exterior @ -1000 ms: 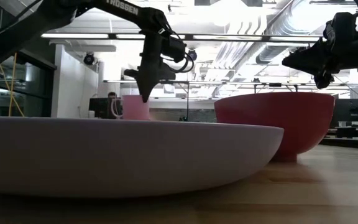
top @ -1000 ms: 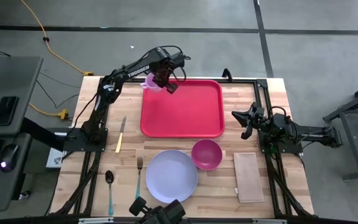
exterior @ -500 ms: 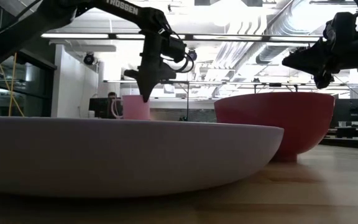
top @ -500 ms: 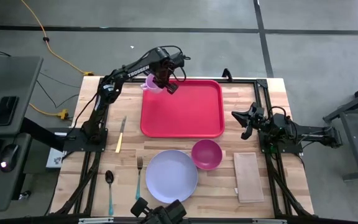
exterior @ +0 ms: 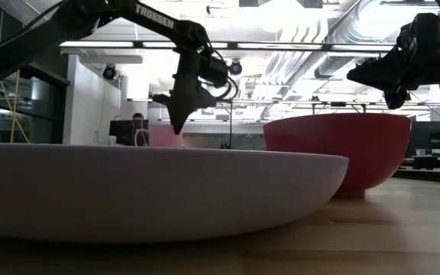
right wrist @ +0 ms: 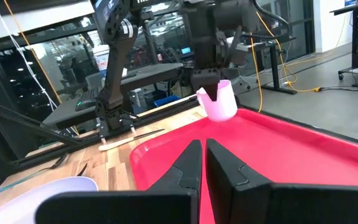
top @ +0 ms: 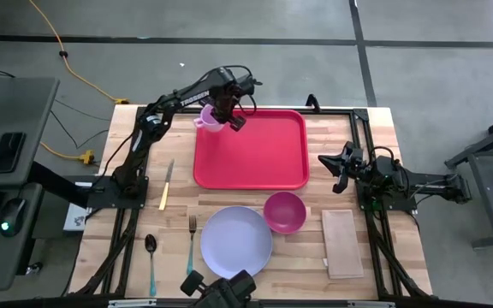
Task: Set up tray
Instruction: Put the pink mug on the orange serving tray
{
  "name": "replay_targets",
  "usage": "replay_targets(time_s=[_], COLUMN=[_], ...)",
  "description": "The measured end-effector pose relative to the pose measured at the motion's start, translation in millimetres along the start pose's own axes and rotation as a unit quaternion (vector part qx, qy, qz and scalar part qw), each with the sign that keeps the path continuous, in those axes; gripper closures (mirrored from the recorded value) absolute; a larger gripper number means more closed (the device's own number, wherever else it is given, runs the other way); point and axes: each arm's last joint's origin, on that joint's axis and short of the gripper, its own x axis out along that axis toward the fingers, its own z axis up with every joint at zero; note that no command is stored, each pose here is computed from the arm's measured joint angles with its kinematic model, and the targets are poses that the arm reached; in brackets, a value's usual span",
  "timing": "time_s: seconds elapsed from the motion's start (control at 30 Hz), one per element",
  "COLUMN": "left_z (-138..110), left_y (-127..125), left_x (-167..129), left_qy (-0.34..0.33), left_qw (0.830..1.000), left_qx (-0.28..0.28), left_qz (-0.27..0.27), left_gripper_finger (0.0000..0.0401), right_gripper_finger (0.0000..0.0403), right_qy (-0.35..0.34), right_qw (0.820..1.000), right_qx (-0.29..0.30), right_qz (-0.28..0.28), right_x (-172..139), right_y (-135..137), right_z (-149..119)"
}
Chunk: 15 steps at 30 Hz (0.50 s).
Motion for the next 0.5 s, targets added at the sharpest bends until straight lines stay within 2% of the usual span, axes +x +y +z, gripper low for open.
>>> replay_targets(time_s=[0.2,0.5], left_z=[6.6,14.6], left_y=[-4.3,2.7], left_x=[12.3,24.7], left_qy=[0.002,0.011], left_qw=[1.0,1.0], left_qx=[0.0,-0.011], left_qz=[-0.003,-0.004], left_gripper_finger=[0.0387,0.0387], right_gripper_finger=[0.0402,0.0402], right_qy=[0.0,0.001], right_qw=[1.0,1.0], right_qx=[-0.002,-0.028], right_qz=[0.0,-0.001], right_x=[0.0,0.0], right_y=[0.0,-0.1], right_z=[-0.1,-0.1])
